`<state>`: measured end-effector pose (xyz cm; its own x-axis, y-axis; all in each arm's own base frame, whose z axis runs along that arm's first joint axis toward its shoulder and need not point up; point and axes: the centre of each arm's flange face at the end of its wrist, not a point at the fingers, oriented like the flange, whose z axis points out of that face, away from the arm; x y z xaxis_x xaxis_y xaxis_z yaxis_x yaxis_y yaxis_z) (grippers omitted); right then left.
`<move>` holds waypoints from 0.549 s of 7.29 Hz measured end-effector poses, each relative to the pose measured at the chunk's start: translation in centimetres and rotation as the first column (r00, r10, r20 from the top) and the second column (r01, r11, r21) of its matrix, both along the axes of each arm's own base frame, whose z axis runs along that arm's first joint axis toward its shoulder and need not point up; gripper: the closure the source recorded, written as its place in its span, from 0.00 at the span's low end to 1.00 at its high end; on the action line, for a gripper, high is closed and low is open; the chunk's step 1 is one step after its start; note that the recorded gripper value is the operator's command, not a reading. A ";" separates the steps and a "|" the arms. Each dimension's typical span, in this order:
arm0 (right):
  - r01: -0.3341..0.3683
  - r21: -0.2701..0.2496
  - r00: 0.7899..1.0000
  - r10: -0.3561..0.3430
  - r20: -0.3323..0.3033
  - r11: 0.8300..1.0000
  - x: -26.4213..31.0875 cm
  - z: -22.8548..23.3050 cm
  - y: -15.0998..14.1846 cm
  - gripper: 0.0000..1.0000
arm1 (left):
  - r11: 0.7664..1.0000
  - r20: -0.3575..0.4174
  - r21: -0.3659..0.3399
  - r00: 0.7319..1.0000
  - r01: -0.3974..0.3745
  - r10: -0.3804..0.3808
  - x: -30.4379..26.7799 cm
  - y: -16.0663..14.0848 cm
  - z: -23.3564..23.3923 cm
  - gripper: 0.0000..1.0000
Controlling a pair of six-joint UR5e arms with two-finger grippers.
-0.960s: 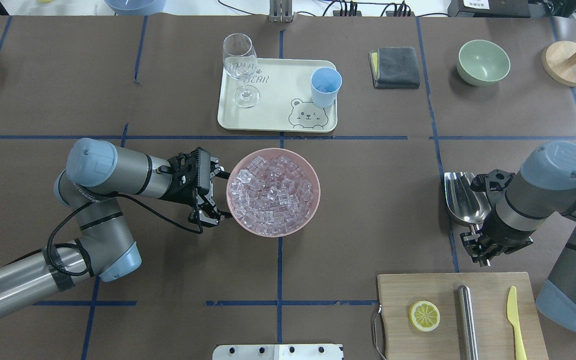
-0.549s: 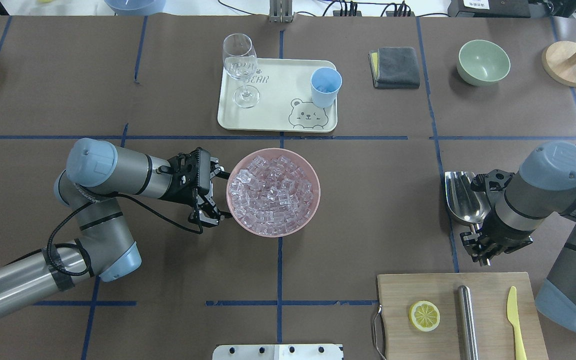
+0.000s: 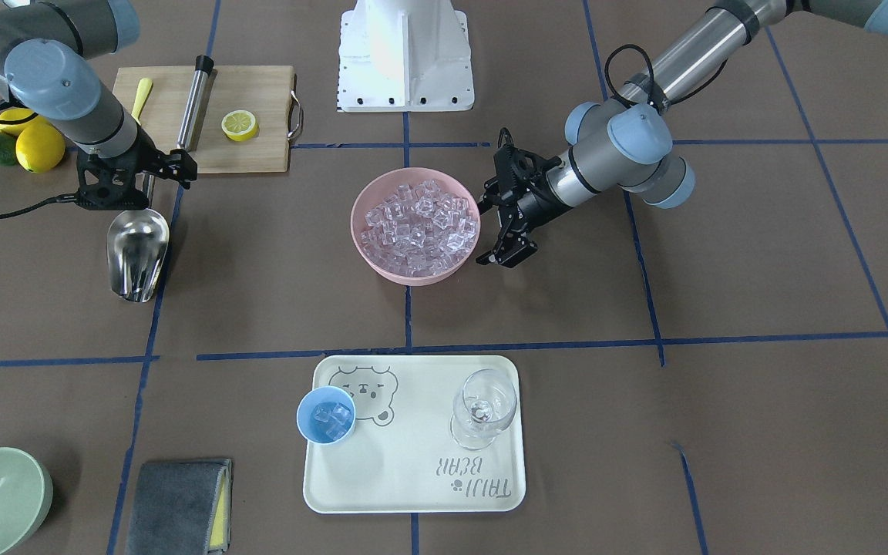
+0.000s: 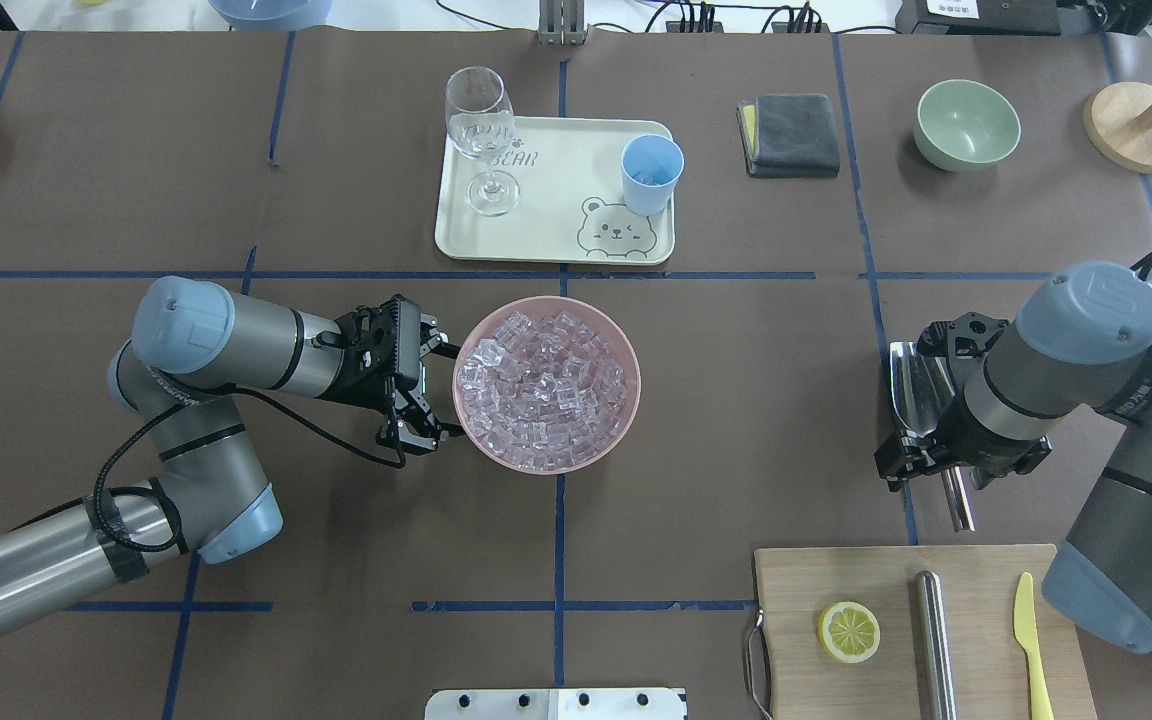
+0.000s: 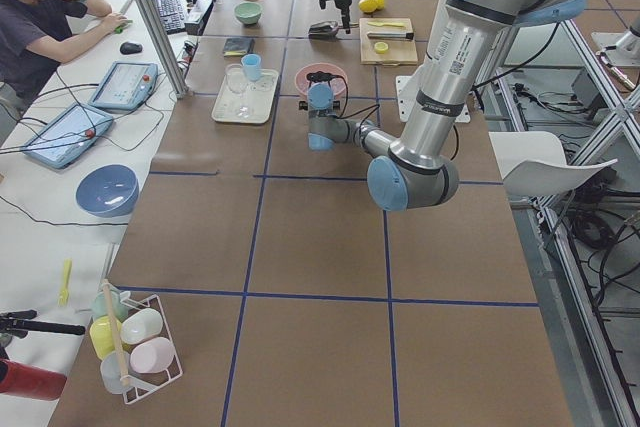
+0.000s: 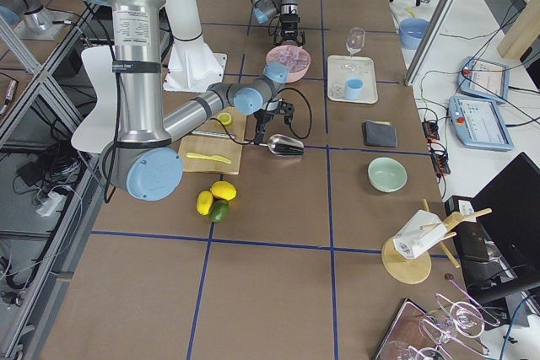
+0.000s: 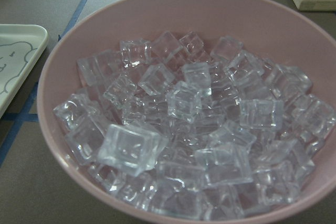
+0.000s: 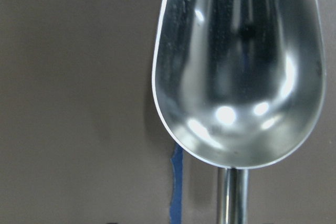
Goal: Put ice in cup with scoop
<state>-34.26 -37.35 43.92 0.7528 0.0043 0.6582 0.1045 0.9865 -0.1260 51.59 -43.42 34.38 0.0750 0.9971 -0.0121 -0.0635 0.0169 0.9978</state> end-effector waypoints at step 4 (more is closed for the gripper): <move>-0.071 0.204 0.997 0.075 -0.015 0.977 10.7 -0.1 -8.6 0.00 | 1.000 0.004 -0.006 1.000 0.026 -0.026 -1.4 -1.2 0.4 0.00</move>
<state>-23.54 -45.97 43.86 0.7702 -0.0720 0.6338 0.0307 0.9966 0.0759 50.19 -44.66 34.80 0.1011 0.9947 -0.0182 -0.0671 0.0251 0.9974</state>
